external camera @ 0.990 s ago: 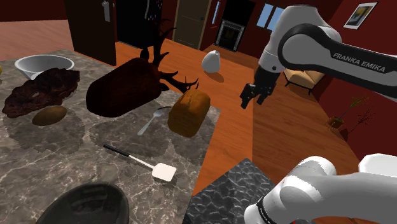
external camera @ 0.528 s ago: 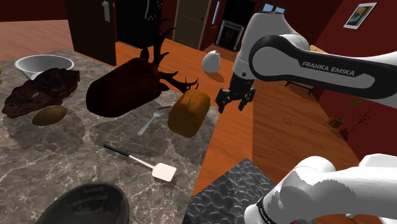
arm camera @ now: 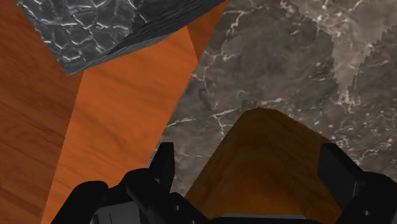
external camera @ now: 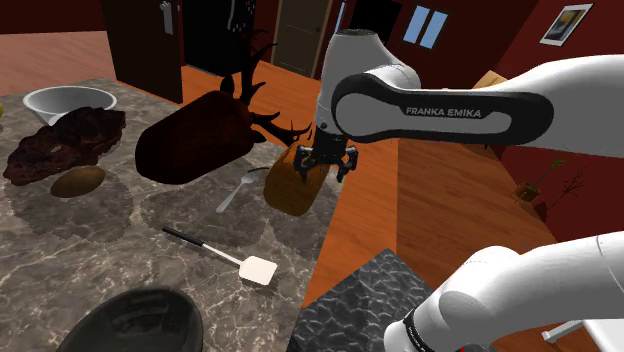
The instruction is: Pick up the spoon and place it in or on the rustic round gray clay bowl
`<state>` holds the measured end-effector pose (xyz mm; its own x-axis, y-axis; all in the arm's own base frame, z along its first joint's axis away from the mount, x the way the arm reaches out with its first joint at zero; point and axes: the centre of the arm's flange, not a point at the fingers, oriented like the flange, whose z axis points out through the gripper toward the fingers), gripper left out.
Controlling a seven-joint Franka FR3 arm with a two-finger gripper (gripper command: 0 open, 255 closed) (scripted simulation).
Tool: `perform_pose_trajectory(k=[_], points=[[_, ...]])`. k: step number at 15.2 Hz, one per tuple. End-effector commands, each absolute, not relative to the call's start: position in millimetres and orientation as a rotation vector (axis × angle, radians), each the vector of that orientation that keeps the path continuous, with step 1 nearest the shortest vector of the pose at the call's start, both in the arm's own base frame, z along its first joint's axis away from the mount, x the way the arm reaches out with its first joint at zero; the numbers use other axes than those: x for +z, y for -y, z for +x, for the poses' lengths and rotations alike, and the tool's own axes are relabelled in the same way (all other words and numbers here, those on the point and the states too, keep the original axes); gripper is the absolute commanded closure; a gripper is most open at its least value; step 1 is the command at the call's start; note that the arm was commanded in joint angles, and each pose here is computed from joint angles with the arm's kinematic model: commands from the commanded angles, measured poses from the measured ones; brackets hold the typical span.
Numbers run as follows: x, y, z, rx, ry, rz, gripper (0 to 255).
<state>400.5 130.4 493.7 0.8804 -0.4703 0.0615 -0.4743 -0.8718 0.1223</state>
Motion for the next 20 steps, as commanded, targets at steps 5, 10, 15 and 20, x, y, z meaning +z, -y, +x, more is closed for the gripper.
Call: perform_pose_trajectory(k=[5, 10, 15, 20], points=[[458, -184, 453, 0.055, 0.935, 2.838, 0], [429, -221, 503, 0.064, 1.091, 2.764, 0], [400, -252, 557, 0.073, 1.242, 2.681, 0], [372, -276, 612, 0.081, 1.384, 2.594, 0]])
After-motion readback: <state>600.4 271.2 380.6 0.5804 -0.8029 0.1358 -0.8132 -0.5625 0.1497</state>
